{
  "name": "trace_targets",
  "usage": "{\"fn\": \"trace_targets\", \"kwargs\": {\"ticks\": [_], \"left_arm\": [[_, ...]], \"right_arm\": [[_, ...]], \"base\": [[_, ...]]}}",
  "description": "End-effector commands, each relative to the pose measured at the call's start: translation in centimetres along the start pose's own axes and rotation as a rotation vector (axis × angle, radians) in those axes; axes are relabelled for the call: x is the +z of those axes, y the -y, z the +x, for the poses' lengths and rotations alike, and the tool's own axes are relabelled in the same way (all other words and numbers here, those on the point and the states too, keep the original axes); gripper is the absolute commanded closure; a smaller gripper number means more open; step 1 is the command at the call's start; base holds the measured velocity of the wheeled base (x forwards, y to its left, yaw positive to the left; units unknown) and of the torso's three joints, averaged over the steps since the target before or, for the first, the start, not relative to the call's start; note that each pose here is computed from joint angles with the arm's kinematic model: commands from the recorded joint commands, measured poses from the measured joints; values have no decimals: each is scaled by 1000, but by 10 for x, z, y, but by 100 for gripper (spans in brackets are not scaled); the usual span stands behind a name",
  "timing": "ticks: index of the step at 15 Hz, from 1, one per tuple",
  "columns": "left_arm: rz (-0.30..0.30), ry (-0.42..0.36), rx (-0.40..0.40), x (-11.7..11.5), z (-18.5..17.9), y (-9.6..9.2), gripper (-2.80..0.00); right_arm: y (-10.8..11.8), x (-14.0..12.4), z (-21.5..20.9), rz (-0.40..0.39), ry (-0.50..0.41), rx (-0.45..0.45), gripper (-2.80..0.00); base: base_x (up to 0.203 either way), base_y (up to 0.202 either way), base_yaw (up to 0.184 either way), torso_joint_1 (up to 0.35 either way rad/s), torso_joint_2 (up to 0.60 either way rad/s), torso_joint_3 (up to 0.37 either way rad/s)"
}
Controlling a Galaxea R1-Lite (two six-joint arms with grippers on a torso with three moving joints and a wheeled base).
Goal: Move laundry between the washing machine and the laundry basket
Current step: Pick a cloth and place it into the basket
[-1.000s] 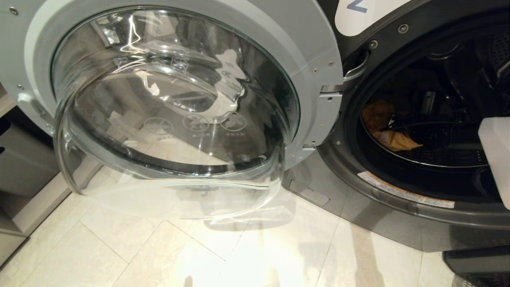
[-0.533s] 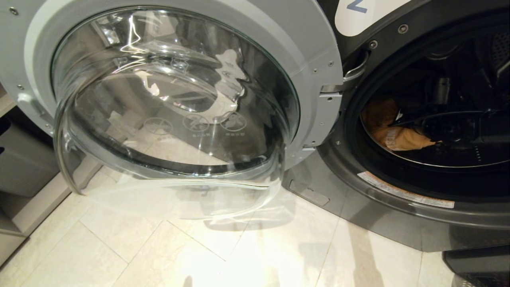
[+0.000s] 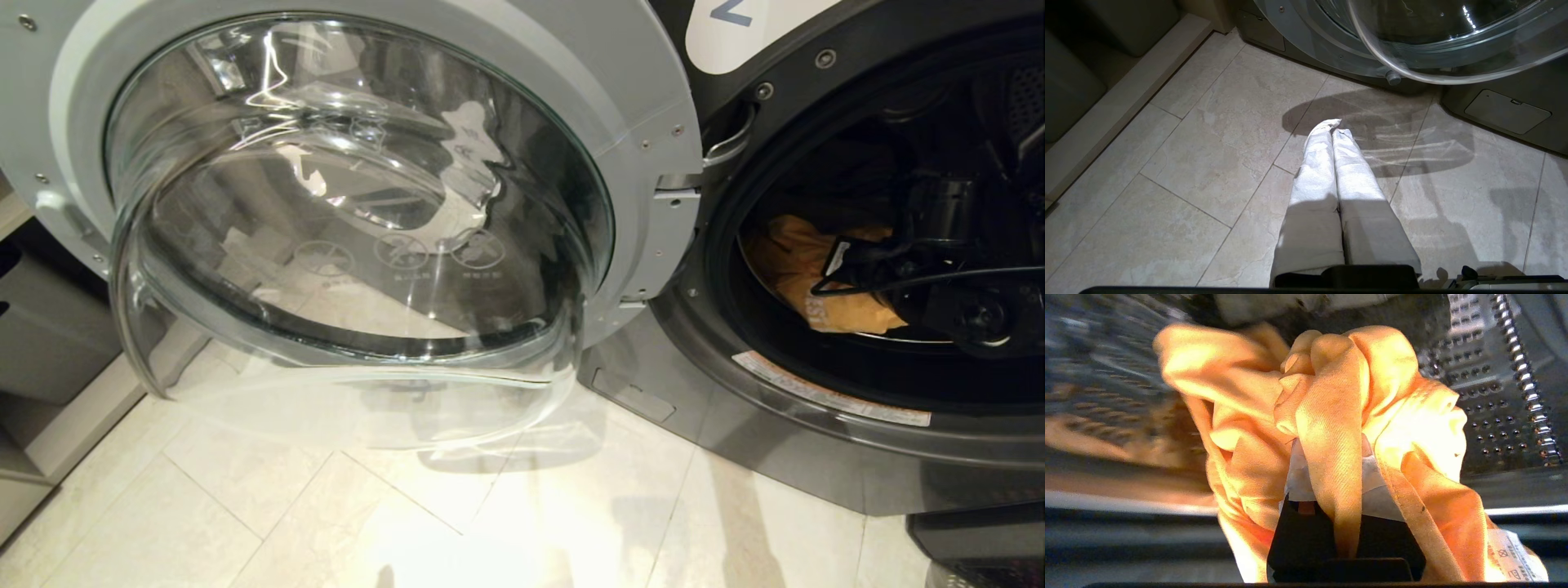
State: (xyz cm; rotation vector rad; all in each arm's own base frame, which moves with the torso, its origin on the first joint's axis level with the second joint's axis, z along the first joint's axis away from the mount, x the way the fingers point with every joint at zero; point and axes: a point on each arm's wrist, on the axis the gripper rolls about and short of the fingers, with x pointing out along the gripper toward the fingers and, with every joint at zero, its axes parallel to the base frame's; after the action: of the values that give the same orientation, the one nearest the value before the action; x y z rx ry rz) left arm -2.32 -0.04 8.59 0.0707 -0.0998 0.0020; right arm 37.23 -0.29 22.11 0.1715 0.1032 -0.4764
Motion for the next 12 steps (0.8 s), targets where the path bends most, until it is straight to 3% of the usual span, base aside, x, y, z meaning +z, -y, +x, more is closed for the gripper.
{"fn": "trace_targets", "kwargs": {"ticks": [1,8,12], "left_arm": [[2,-40,3,-11,2,1,0],[-3,-37,-4,-11,2,1,0],[-3,-37,-6,-11,2,1,0]], "right_arm": [[6,4,-26,9,19,9,0],[46,14,-130,25,57,60,0],[82,30,-222,22,78,179,0]], "base": [[0,0,0,0,0,0],[0,0,0,0,0,0],[0,0,0,0,0,0]]}}
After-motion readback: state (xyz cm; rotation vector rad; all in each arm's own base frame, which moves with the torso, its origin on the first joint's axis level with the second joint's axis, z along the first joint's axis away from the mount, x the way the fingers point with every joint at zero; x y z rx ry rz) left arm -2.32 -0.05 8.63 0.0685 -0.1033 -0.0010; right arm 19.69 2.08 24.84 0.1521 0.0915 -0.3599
